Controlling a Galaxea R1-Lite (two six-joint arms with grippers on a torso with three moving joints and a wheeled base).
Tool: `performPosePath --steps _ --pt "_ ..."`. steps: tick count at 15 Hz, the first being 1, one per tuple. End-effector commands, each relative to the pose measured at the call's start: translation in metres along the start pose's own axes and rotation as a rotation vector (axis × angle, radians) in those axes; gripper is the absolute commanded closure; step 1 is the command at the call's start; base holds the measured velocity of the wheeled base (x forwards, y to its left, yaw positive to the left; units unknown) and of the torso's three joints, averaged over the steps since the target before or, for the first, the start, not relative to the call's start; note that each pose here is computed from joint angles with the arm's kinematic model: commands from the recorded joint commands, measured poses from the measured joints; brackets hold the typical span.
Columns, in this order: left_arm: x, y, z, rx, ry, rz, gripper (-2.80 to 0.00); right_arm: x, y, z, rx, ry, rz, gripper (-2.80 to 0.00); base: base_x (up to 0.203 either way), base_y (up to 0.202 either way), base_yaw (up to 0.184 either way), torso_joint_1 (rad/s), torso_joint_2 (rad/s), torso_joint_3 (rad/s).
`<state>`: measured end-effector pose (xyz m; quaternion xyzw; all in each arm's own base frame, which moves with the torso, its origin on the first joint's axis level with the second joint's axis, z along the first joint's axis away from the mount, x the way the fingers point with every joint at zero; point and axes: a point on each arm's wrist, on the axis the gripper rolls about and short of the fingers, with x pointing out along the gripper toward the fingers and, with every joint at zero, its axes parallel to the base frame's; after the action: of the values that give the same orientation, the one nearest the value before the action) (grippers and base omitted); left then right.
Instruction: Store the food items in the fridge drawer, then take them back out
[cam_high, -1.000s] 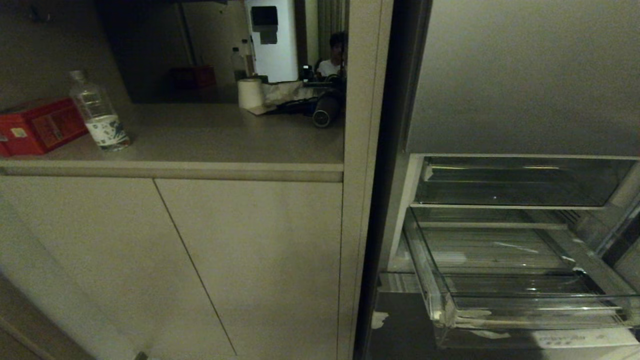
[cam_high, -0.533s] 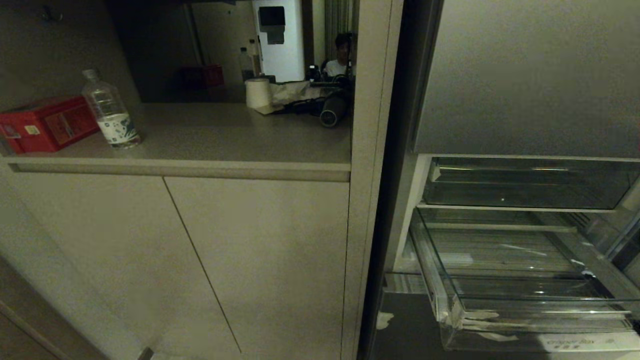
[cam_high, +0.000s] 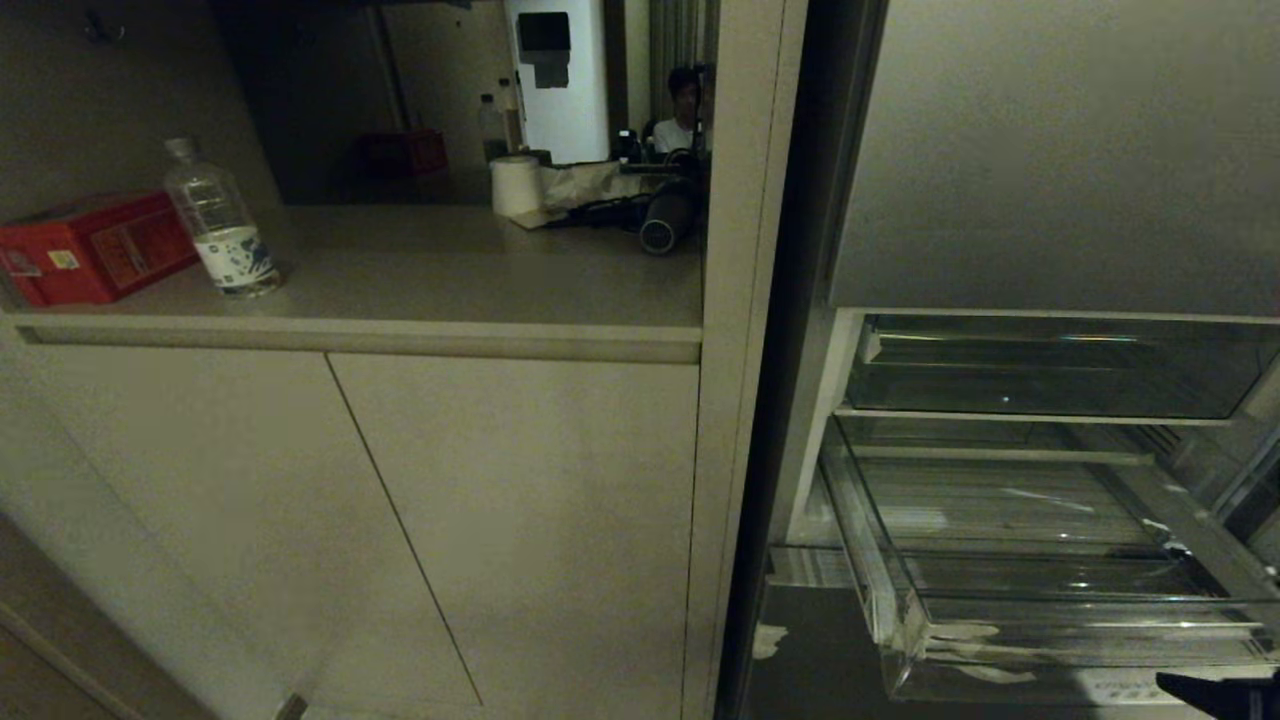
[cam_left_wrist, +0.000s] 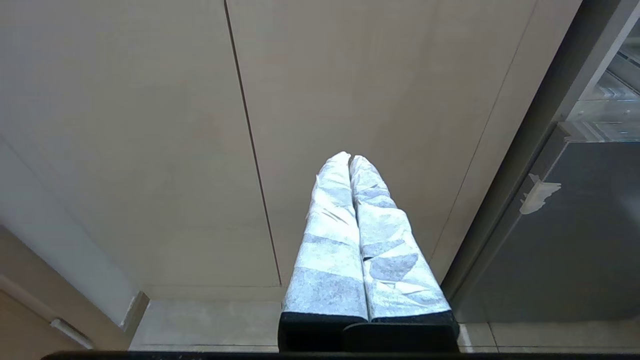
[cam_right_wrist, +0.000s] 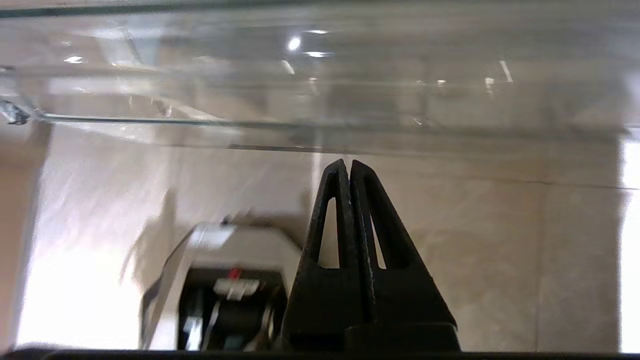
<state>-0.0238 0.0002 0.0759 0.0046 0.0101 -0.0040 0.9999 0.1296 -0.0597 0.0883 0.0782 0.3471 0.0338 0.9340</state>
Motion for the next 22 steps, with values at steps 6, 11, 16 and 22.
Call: performPosePath --steps 6,11,16,22 --pt "0.000 0.000 0.000 0.000 0.000 0.000 0.00 0.067 -0.002 0.047 -0.063 0.111 0.152 0.00 0.000 0.000 0.000 0.000 0.00 0.000" --pt "0.000 0.000 0.000 0.000 0.000 0.000 0.00 0.124 -0.006 0.089 0.030 0.104 0.189 0.00 0.000 0.000 0.000 0.000 0.00 0.000" --pt "0.000 0.000 0.000 0.000 0.000 0.000 0.00 0.180 -0.008 0.112 0.139 -0.025 0.219 0.00 0.000 0.000 0.000 0.000 0.00 0.000" --pt "0.000 0.000 0.000 0.000 0.000 0.000 0.00 0.210 -0.011 0.138 0.268 -0.214 0.268 0.00 0.000 0.000 0.000 0.000 0.00 0.000"
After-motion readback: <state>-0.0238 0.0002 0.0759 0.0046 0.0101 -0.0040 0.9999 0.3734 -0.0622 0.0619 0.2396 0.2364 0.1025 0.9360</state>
